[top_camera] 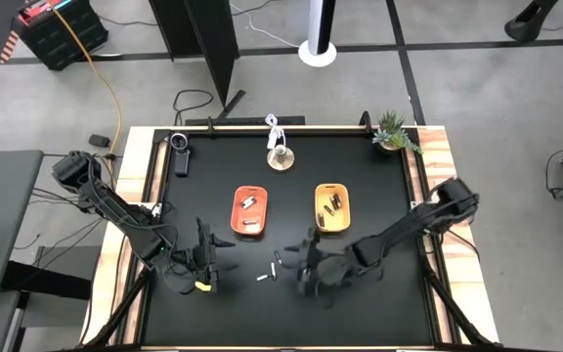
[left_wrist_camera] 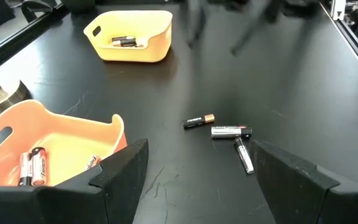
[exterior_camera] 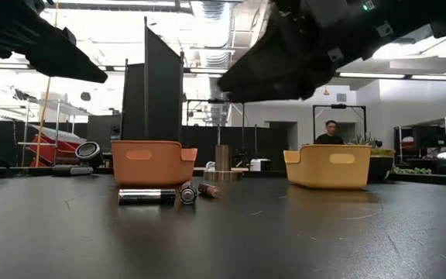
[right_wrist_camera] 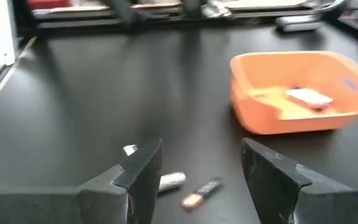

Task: Sort batteries
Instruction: Put the black battery into the yellow bin

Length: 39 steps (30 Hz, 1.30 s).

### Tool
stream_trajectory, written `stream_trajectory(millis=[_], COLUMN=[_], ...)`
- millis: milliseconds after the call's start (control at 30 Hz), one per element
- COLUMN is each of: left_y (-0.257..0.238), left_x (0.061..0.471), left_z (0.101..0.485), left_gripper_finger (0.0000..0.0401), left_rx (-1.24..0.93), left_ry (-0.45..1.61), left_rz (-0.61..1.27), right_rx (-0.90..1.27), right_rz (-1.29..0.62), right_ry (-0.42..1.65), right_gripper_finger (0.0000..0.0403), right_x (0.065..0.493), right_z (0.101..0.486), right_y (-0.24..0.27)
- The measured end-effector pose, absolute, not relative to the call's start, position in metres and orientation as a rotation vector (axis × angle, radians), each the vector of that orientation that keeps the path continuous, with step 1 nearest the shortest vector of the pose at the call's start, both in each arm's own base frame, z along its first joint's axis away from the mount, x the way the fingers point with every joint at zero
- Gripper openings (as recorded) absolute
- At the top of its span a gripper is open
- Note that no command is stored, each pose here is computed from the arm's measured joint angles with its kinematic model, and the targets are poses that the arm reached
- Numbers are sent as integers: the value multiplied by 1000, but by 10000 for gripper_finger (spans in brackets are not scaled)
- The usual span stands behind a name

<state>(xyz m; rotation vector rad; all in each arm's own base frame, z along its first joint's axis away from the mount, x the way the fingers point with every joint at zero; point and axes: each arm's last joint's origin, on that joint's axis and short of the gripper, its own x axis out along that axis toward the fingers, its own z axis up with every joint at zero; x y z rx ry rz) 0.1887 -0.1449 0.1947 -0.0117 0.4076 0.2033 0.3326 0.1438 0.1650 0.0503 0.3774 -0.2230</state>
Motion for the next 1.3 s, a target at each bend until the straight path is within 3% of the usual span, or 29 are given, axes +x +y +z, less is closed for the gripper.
stream_trajectory(millis=[300, 733, 1300], left_y=[-145, -145, -145], left_x=[189, 188, 188], left_z=[195, 194, 194], left_gripper_finger=[277, 277, 277], left_rx=[-13, -10, -9], left_ry=[408, 411, 413], left_rz=[204, 205, 206], right_rx=[44, 95, 137], right_rz=[-213, -269, -306], right_ry=[466, 547, 577], right_gripper_finger=[234, 234, 234], right_x=[360, 363, 367], right_z=[125, 96, 89], right_y=[159, 149, 135])
